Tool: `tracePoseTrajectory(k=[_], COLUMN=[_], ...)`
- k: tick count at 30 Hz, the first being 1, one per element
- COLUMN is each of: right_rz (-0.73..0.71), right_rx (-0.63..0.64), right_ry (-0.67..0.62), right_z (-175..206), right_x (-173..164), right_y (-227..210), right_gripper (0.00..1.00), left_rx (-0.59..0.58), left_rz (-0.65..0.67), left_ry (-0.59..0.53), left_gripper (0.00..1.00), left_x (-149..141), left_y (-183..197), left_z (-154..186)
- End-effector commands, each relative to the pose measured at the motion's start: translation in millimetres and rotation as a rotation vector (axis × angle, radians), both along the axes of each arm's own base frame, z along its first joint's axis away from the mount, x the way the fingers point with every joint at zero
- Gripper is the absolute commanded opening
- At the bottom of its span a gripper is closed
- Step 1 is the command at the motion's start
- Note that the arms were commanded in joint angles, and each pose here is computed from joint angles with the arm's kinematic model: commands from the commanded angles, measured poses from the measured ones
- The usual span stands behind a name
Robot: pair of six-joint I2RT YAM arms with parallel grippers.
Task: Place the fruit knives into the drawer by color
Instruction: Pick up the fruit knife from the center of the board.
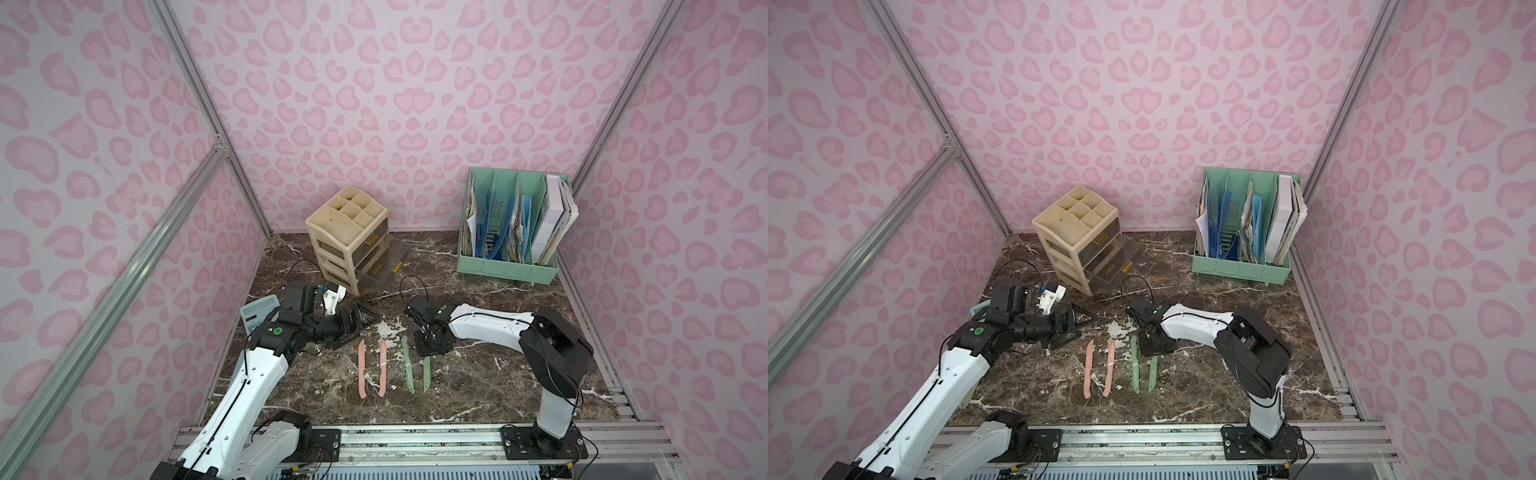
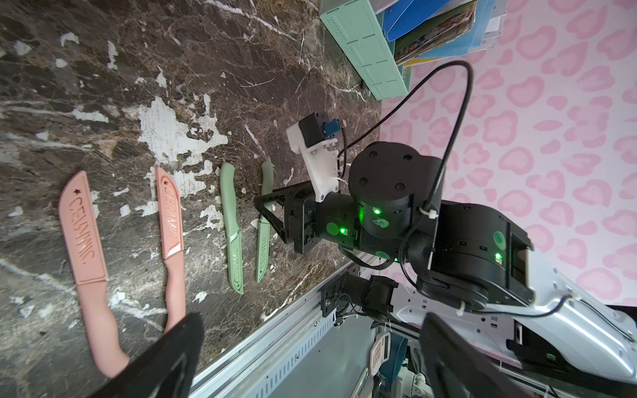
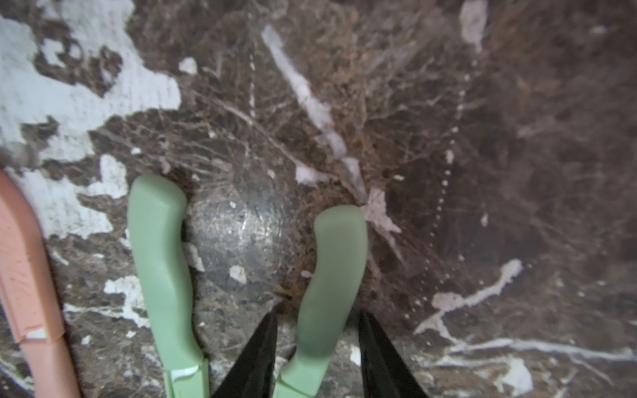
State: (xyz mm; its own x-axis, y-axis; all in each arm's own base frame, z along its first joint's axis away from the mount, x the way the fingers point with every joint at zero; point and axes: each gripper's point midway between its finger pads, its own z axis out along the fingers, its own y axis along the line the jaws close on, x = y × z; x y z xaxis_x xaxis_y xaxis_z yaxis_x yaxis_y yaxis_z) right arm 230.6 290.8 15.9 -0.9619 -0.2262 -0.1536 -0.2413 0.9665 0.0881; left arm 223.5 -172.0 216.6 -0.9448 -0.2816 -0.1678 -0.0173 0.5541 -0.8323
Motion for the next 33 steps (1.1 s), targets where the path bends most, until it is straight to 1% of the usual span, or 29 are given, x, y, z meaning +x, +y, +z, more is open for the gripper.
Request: tracePoseTrajectory(k=[1,3,5,11,14,24,33], right_rz=[0.002,0.008,0.007,0.003,0.005,0.003,0.012], right_rx=[-0.08,-0.086,-0.092,-0.087,-0.086,-0.065,-0.033], right_ry=[-0.004,-0.001,0.003,-0.005,-0.011,-0.031,-0.062], right_z=[-11.9,-15.9,-18.7,-17.1,-14.4,0.4,22.8], right_x=[1.2,0.8,0.5,1.4,1.4,0.8,9.0], right_y=[-13.0,-12.3,-13.3,-13.2,-13.9,-15.8,-10.0], right_gripper=[0.37,0.33,0.26,0.11,0.06,0.05,0.05], left_rx=[-0.009,-0.009,-0.009,-0.005,-0.003,0.001,0.011], left_rz=[0.0,0.001,-0.001,0.001,0.003,0.004,0.003], left_ry=[-0.011,-0.014,-0.013,-0.009,-0.009,-0.018,-0.042], left_gripper=[0.99,0.99,0.98,0.98,0.99,0.99,0.99], left_x=[0.8,0.8,0.5,1.0,1.3,6.7,20.7], left_y=[-0.6,-0.4,-0.7,-0.2,0.1,-0.6,-2.1], left_z=[2.4,2.8,3.2,1.6,0.9,4.7,15.9])
